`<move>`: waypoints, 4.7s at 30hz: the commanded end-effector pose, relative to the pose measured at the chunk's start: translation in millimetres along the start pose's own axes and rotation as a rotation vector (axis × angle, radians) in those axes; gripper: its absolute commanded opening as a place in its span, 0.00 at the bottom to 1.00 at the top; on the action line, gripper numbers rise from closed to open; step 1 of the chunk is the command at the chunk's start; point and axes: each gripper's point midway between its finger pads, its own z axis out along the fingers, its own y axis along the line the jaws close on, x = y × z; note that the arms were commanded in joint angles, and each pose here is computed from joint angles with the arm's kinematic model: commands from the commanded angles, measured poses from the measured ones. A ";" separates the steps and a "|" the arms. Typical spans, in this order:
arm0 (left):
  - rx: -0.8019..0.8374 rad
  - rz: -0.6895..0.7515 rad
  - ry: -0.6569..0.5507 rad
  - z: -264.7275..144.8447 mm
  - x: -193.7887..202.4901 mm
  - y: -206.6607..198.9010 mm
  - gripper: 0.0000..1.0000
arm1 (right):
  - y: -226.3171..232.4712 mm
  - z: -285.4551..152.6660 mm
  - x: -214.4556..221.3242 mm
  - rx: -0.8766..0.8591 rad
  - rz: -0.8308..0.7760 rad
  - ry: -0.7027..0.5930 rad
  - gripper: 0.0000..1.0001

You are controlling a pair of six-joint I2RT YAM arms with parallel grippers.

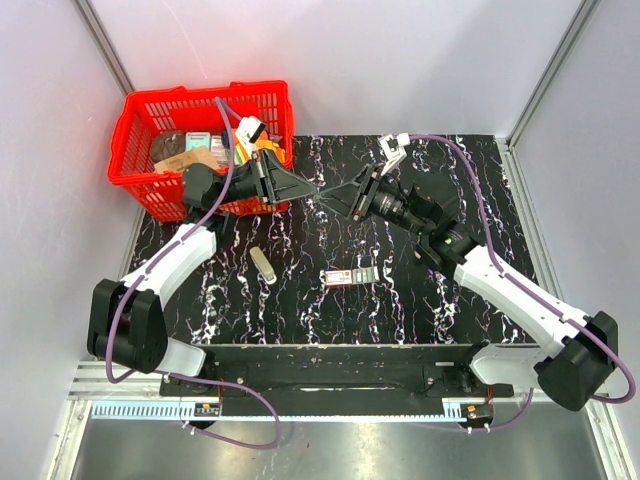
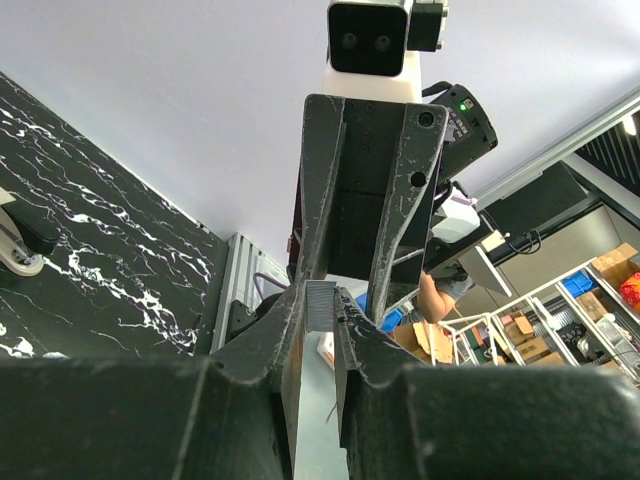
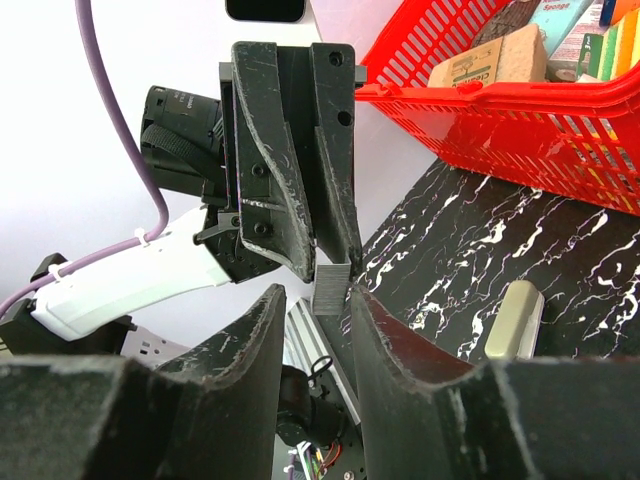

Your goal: Unload the staples from the stapler

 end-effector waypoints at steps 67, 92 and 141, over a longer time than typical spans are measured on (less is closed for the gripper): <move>-0.873 0.556 0.474 -123.2 87.3 152.7 0.75 | -251.7 -107.8 156.2 1.035 -0.125 0.550 0.05; -0.844 0.571 0.489 -110.9 95.3 145.3 0.74 | -284.3 -116.5 186.4 1.074 -0.159 0.654 0.07; -0.856 0.686 0.641 -103.5 119.0 173.0 0.79 | -252.1 -115.7 125.1 1.064 -0.182 0.477 0.21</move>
